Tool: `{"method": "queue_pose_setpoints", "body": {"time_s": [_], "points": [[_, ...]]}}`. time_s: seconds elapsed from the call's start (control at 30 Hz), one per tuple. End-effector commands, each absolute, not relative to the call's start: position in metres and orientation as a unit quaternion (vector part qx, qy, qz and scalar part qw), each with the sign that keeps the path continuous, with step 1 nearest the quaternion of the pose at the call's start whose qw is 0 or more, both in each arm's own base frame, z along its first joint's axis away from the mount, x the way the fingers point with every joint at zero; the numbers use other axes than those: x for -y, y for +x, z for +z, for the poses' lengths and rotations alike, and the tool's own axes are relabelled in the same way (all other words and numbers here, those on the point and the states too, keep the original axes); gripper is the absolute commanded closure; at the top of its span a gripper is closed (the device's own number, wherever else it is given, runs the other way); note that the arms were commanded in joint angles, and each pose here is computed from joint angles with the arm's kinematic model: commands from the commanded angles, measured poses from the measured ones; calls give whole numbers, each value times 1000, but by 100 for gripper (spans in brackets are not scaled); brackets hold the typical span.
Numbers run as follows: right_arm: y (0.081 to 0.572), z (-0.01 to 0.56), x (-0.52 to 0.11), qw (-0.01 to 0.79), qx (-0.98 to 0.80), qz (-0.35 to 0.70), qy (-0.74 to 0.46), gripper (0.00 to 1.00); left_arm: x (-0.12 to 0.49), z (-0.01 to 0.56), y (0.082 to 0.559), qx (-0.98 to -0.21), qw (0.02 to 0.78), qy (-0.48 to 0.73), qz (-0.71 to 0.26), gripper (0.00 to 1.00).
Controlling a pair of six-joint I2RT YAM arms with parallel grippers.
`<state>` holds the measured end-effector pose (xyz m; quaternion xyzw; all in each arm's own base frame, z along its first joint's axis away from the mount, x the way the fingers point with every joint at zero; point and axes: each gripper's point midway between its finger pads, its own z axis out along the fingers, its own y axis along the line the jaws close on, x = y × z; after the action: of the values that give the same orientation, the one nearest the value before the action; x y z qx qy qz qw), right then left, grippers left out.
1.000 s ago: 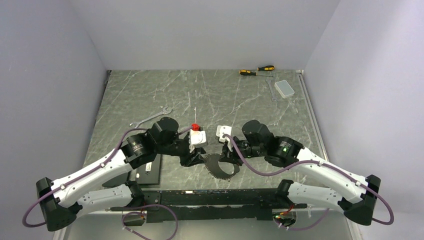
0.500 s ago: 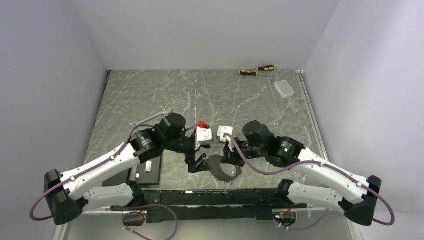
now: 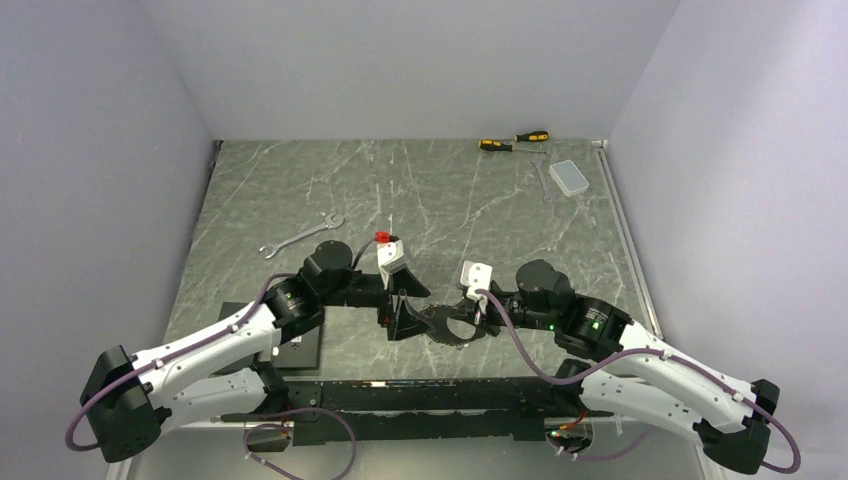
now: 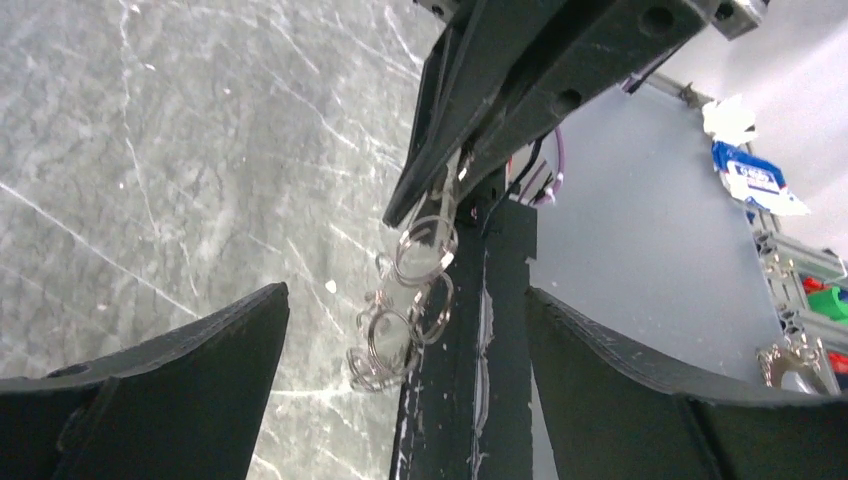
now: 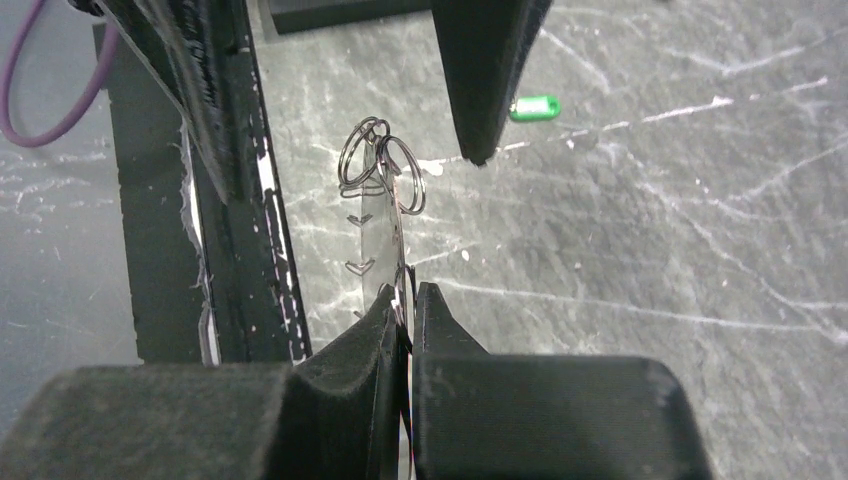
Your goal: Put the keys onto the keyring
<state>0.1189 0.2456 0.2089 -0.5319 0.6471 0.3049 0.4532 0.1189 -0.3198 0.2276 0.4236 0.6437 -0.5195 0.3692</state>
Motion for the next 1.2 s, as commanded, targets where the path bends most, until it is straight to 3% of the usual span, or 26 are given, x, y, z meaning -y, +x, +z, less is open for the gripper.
{"method": "queue_pose_setpoints", "body": {"time_s": [0.0, 0.07, 0.13, 0.27, 0.4, 0.53, 0.63, 0.93, 1.07, 1.1, 1.17], "points": [[117, 240, -260, 500, -589, 335, -539, 100, 328, 263, 131, -602, 433, 394, -544, 11], [112, 243, -261, 502, -577, 348, -542, 100, 330, 260, 132, -596, 434, 399, -545, 18], [107, 251, -263, 513, -560, 361, -541, 100, 334, 258, 129, -585, 431, 411, -550, 35], [102, 268, -261, 537, -535, 375, -533, 100, 338, 250, 127, -584, 417, 432, -547, 98], [99, 277, -259, 551, -519, 383, -529, 100, 337, 250, 128, -589, 421, 430, -540, 98], [98, 275, -261, 549, -522, 388, -525, 100, 335, 259, 124, -567, 438, 424, -554, 73], [98, 274, -262, 543, -526, 392, -525, 100, 335, 261, 125, -562, 446, 405, -567, 69], [98, 271, -263, 531, -533, 389, -532, 100, 339, 264, 126, -555, 448, 403, -574, 99], [98, 268, -261, 524, -541, 383, -534, 100, 338, 265, 124, -551, 448, 413, -570, 100], [99, 267, -260, 522, -545, 381, -535, 95, 337, 266, 123, -552, 448, 415, -568, 100], [100, 267, -257, 517, -551, 372, -540, 72, 336, 268, 124, -554, 450, 413, -565, 100]]}}
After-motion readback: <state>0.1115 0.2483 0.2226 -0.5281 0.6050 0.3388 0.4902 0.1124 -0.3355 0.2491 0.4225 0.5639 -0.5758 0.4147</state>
